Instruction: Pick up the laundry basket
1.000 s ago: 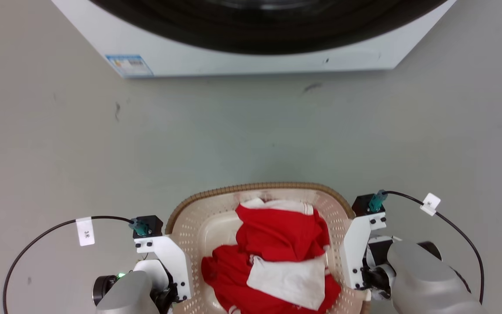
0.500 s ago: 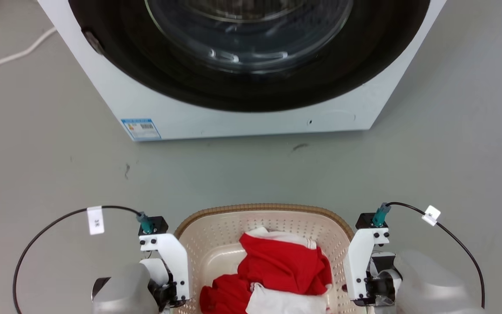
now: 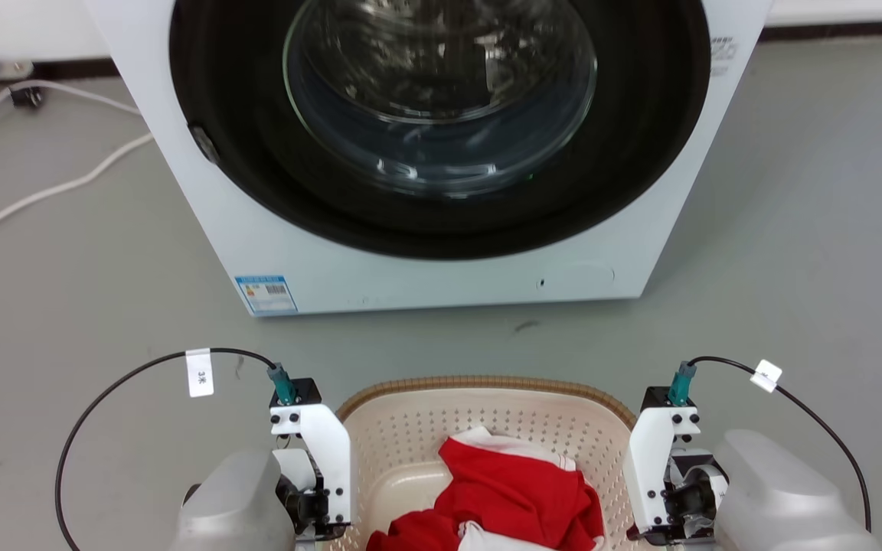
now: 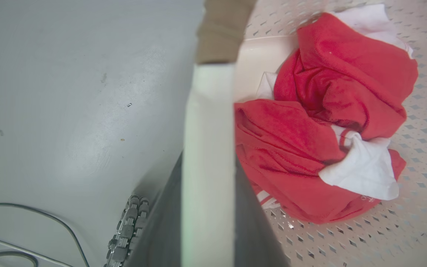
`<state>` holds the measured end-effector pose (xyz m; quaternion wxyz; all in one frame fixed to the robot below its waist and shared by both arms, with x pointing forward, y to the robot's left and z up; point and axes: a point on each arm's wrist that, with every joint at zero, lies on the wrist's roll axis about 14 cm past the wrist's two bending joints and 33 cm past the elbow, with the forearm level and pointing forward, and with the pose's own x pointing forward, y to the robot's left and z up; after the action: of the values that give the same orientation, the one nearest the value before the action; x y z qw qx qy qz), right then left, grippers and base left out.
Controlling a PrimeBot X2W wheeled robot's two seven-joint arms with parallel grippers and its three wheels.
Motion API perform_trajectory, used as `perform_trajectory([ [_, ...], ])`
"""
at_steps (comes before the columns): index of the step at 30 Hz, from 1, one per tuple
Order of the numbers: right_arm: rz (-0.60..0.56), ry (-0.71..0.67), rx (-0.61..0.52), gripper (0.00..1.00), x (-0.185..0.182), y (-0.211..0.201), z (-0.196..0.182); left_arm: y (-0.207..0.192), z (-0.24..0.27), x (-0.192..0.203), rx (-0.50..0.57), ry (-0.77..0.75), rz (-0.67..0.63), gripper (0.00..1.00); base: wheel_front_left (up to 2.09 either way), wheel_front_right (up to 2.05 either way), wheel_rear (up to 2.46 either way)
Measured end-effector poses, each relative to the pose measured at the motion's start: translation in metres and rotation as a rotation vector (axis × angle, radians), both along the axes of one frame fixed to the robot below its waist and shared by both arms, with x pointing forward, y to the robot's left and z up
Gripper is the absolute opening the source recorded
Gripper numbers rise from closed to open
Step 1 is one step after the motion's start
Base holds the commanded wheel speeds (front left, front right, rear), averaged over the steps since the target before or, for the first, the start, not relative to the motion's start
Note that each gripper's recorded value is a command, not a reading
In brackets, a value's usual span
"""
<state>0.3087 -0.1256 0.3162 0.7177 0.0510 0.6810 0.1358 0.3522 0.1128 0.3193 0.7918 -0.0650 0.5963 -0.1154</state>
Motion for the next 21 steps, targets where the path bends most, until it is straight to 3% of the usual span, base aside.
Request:
perform_trajectory([
  [21,0.054,-0.129,-0.011,0.00,0.015,0.008,0.049,0.010,0.047,-0.001,0.019,-0.113,0.011,0.00,0.00,0.00,0.00],
])
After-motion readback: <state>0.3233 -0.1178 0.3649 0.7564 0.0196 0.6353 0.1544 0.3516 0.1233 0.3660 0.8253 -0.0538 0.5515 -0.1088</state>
